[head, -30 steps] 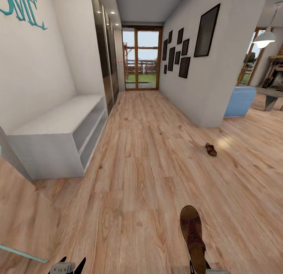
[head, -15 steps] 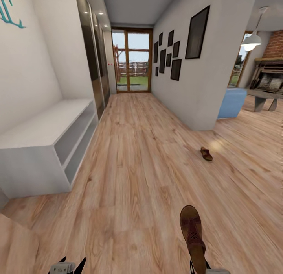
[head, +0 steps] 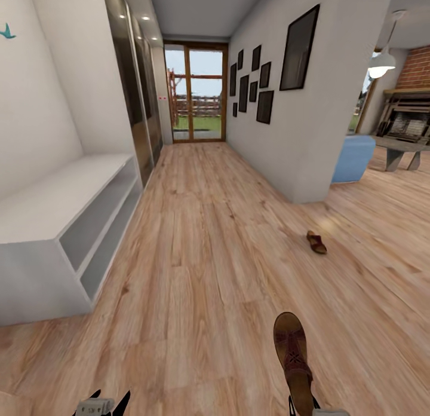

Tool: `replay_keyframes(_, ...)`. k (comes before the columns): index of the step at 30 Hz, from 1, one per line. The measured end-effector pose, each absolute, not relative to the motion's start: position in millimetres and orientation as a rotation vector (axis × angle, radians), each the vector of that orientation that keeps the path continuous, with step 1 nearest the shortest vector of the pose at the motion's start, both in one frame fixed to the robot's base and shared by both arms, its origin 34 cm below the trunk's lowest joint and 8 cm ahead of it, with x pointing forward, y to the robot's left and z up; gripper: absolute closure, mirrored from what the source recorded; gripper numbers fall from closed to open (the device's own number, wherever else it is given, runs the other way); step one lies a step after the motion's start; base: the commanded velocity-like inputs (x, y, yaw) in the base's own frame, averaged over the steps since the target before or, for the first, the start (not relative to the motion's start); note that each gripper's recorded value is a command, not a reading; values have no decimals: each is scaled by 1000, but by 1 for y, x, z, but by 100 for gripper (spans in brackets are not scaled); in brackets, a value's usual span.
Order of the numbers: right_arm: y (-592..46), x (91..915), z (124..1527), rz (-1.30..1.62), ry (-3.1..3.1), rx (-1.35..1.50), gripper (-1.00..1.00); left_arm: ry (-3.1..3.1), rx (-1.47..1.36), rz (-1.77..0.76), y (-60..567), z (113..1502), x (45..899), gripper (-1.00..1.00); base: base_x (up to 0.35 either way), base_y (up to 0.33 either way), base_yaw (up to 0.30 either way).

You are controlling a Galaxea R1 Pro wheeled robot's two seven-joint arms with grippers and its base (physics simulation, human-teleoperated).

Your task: Pick up the two gym shoes and the two sandals from the corridor floor and place them onto the hallstand (shoe rack) in the corridor, making sure they are on the rack and not on the floor. Arrange them so the two gym shoes are next to each other and the two sandals are next to each other.

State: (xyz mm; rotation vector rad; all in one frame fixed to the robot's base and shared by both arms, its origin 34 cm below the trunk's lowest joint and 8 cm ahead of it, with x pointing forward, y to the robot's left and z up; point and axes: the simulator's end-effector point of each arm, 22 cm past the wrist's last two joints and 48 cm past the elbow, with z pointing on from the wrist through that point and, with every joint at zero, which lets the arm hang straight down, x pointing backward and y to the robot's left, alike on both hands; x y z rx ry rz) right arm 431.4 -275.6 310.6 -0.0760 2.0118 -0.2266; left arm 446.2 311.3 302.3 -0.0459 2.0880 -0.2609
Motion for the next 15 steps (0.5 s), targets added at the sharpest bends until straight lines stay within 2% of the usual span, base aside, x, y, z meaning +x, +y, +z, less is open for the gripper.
replay_keyframes(15, -275, 432, 312, -224, 2007, -79, 100, 2081, -46, -261, 311, 304, 447, -100, 340, 0, 0)
